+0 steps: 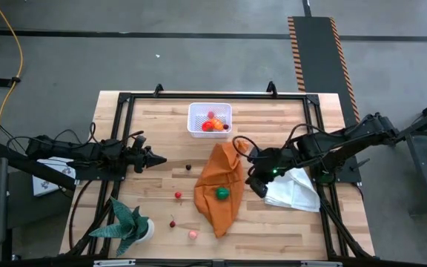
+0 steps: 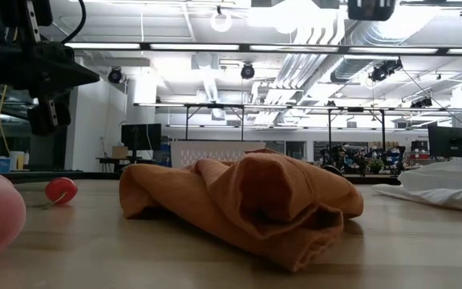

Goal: Pick and placing Produce into tupperware
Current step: Put the green bell pepper into the white basket

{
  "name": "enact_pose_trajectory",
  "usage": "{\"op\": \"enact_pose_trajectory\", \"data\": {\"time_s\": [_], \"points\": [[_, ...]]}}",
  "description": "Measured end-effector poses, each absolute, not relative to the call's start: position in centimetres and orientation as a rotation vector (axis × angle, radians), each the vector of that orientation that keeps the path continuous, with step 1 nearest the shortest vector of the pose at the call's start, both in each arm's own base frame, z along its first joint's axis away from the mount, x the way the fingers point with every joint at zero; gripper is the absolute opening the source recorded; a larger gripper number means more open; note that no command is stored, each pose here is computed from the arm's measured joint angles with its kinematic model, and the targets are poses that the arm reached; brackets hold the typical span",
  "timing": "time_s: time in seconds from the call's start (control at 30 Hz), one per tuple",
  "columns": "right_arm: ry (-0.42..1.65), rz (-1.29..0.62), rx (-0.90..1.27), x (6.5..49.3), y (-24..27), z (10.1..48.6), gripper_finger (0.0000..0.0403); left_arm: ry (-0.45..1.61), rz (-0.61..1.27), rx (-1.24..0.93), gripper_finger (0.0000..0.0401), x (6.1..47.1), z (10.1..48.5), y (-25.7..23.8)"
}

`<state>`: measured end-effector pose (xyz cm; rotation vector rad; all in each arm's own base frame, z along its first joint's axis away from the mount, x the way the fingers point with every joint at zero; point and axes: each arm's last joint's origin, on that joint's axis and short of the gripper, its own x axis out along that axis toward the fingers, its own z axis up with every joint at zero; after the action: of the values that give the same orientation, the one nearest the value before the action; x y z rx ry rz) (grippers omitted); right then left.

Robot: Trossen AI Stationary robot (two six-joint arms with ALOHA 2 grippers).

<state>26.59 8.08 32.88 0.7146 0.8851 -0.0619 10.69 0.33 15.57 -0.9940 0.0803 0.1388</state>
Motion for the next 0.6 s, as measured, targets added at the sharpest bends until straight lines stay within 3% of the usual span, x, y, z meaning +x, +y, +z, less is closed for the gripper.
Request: {"op": "enact_pose_trajectory", "data": {"time_s": [0.23,0.43,0.6], "points": [[0.787,-0.026,0.768,29.2,8.7,32.3,0.0,0.107,0.107,-0.992,0.0001,10.7,15.5,0.2],[0.832,-0.052,0.817,30.9,9.0,30.5,0.0,0.127,0.082,-0.999,0.0001,10.7,15.4,0.1],[0.838,-0.102,0.775,32.1,9.6,31.3,0.0,0.139,0.064,-0.995,0.0001,10.7,15.4,0.1]]}}
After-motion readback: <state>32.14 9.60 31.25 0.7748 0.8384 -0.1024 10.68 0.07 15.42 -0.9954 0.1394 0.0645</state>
